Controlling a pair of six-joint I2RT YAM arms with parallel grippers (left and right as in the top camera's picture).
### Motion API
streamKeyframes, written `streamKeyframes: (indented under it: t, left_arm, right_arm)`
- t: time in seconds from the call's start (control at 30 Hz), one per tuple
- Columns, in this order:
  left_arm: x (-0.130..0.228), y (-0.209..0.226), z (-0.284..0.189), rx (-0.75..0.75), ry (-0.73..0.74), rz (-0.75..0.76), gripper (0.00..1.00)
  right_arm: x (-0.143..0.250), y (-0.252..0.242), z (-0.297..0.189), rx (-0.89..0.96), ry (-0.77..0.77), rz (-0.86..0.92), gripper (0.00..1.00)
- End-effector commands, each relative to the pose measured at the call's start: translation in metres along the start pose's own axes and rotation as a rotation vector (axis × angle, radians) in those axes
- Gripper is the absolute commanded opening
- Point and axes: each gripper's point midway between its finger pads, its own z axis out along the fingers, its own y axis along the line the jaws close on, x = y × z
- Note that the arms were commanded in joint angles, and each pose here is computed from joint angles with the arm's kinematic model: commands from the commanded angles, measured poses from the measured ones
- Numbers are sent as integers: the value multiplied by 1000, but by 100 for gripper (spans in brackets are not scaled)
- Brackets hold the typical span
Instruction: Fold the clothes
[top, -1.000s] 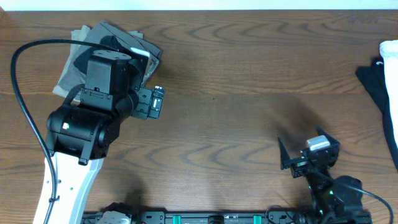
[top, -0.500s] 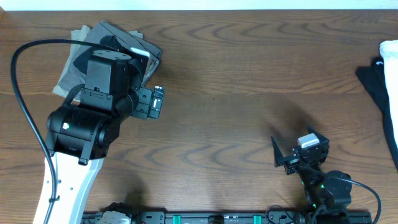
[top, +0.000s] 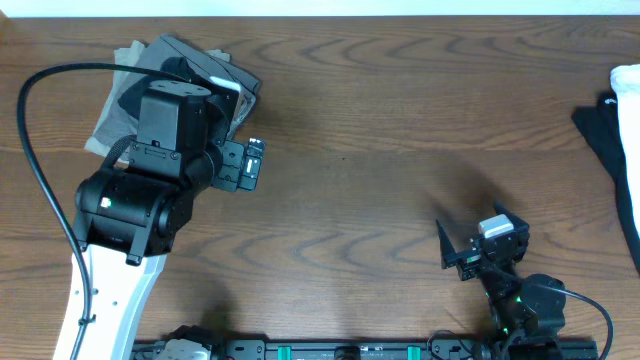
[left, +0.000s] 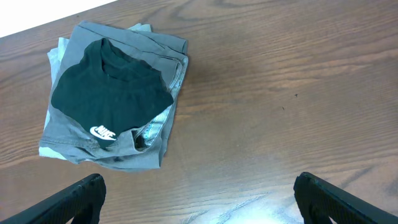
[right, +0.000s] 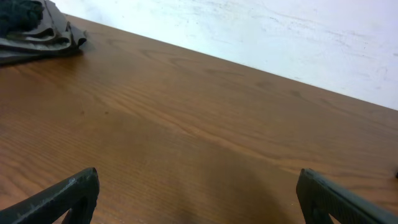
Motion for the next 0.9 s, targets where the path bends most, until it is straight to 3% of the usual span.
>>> streamKeyframes:
  t: [0.0, 0.43, 0.63, 0.87]
  left_arm:
    - [0, 2, 0, -14, 4, 18, 98]
    - [-1, 2, -11, -1, -31, 6, 98]
    - [-22, 3, -22, 96, -246, -61, 98]
    - [-8, 19, -23, 80, -436, -134, 98]
  right_arm:
    - [1, 0, 0, -3, -4, 18, 99]
    - [1, 0, 0, -3, -4, 18, 99]
    - [1, 0, 0, -3, -4, 18, 99]
    - [1, 0, 0, -3, -4, 18, 99]
